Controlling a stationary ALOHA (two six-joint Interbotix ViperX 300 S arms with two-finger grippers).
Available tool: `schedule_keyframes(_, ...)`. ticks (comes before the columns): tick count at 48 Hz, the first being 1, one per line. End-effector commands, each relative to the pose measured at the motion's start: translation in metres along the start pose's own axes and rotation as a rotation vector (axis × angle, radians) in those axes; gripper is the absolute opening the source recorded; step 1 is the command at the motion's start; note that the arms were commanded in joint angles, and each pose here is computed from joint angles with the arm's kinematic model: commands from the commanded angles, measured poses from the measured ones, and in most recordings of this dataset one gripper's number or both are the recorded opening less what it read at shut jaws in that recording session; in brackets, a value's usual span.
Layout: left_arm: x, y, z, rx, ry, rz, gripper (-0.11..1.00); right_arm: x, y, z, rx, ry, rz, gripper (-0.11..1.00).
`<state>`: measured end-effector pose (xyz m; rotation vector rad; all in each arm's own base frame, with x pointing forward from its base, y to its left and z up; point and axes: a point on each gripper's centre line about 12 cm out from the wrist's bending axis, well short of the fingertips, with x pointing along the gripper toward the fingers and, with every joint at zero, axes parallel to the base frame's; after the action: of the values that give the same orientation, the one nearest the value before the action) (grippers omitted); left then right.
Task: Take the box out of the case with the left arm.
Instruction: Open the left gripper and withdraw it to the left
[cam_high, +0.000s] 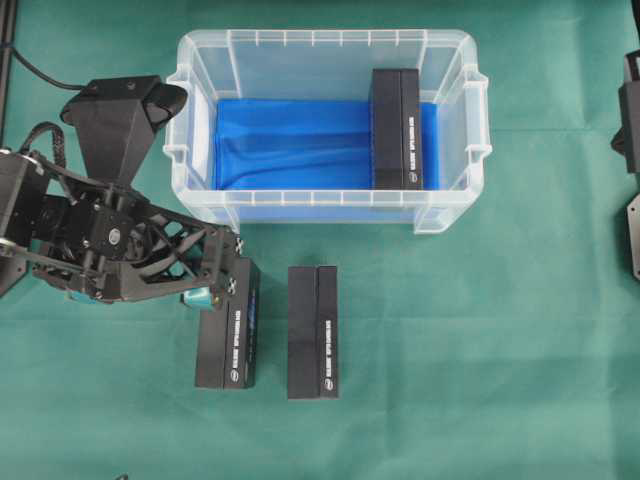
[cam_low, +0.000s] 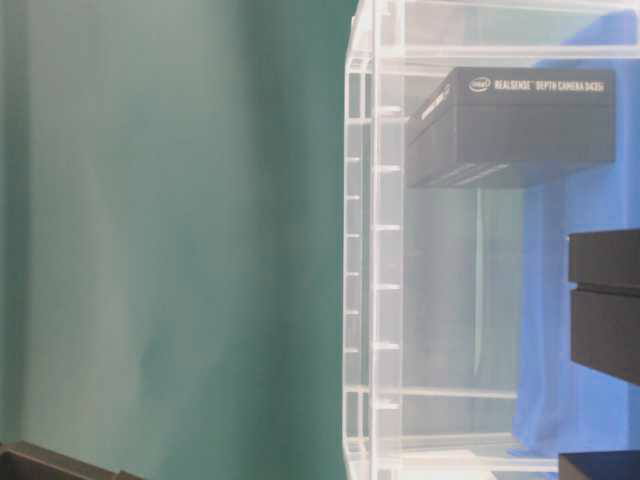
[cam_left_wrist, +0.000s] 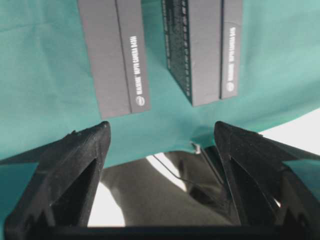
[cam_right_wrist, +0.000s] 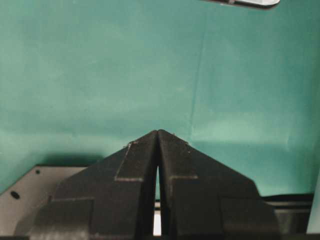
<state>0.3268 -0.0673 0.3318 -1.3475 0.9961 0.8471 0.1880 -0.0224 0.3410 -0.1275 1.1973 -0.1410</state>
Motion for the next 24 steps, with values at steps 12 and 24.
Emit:
schedule_keyframes(12,-0.019,0.019,0.003,0.041,-0.005,0.006,0.97,-0.003,-0.001,0.003,0.003,-0.015,-0.002,0.00)
schedule_keyframes(24,-0.029,0.049,0.002,0.059,0.000,0.015,0.97,-0.003,-0.001,0.003,0.005,-0.015,-0.002,0.00)
